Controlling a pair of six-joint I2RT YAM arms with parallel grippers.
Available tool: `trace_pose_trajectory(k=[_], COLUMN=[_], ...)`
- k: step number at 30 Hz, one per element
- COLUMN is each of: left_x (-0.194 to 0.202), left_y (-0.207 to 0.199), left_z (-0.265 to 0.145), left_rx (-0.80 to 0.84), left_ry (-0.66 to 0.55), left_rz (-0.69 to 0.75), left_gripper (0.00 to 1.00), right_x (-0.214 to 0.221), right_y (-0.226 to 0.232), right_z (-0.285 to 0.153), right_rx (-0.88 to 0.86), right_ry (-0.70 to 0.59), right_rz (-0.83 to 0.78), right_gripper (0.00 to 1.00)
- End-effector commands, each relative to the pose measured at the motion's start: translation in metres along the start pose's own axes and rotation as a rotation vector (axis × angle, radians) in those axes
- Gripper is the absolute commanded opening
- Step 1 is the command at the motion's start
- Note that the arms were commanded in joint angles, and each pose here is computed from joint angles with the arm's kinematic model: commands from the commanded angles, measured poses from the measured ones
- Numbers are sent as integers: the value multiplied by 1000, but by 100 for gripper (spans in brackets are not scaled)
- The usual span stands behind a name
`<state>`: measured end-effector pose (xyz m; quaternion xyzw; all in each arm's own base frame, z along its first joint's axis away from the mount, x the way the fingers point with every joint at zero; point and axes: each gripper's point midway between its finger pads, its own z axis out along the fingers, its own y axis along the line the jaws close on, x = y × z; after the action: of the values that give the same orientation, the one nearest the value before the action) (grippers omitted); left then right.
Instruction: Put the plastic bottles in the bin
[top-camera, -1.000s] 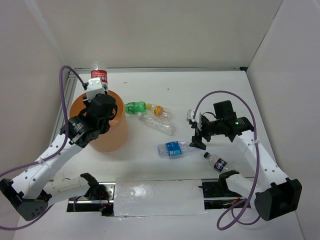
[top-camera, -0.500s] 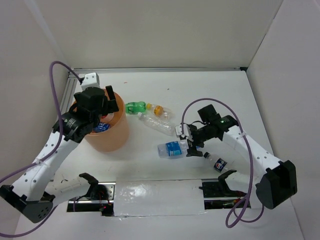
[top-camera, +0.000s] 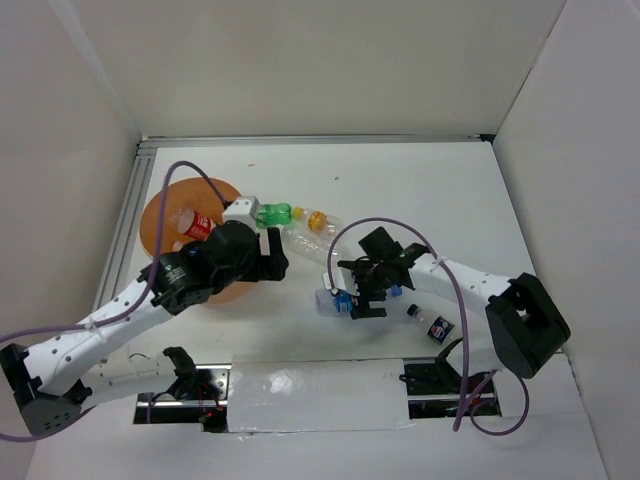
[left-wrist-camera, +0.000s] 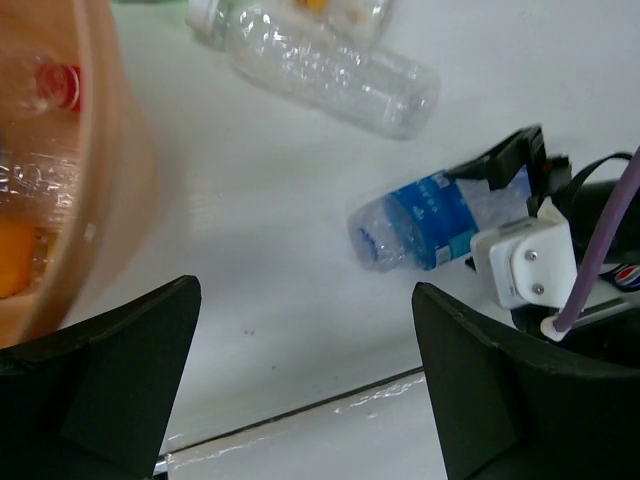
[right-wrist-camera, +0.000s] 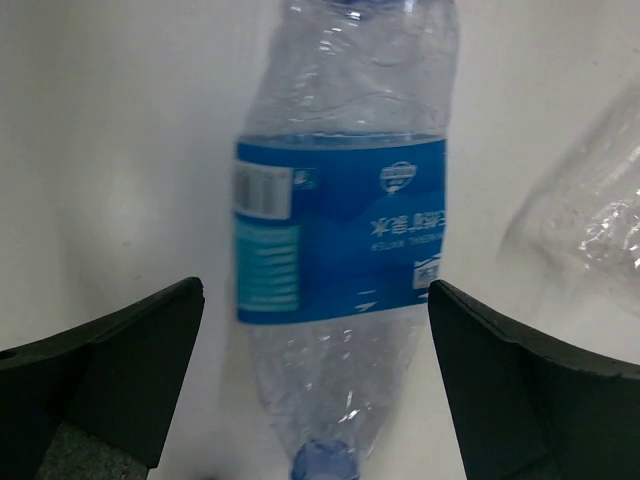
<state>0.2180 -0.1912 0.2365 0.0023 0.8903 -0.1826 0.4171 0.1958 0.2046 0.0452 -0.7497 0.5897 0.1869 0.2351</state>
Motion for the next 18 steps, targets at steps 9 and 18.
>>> trace_pose_trajectory(k=[9,18], left_x=[30,86], left_y=[-28,-23], left_z=[39,41], left_rx=[35,126], left_ry=[45,114], left_rz=[-106,-203], left_gripper=[99,88], right_x=[-8,-50], right_y=[-10,-15], right_z=[9,-122], right_rx=[80,232], right_ry=[-25,-185], right_rz=[2,-69], right_gripper=[55,24])
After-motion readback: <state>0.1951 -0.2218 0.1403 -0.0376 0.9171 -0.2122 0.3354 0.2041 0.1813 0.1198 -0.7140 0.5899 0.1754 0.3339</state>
